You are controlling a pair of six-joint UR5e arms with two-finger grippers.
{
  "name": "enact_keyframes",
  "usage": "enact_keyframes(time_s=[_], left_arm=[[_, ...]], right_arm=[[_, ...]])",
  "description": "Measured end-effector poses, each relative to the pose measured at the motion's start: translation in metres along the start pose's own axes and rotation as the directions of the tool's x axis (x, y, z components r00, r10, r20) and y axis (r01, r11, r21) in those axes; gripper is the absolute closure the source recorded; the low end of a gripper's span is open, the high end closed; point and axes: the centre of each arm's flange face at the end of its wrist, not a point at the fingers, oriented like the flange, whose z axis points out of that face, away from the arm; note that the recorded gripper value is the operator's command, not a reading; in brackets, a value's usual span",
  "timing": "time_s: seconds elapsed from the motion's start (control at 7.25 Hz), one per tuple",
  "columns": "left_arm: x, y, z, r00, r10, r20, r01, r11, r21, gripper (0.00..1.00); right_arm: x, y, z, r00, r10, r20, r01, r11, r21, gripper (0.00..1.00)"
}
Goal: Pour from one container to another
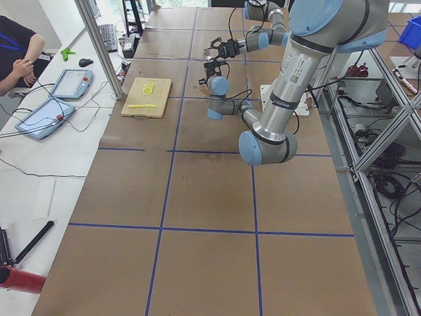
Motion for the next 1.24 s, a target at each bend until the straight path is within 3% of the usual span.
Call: enact_keyframes(time_s=[0.55, 1.24], left_arm=[[0.0001, -0.0005, -0.0001, 1.000, 0.001, 0.000, -0.001, 1.000, 0.001, 1.00], [0.0004, -0.0015, -0.0002, 1.000, 0.002, -0.001, -0.002, 1.000, 0.003, 1.00]], right_arm=[[-0.0026, 0.0025, 0.0012, 0.995, -0.099, -0.019, 0.099, 0.995, -0.008, 1.00], [-0.0023, 0.0021, 0.0013, 0.987, -0.158, -0.034, 0.158, 0.987, -0.009, 1.00]])
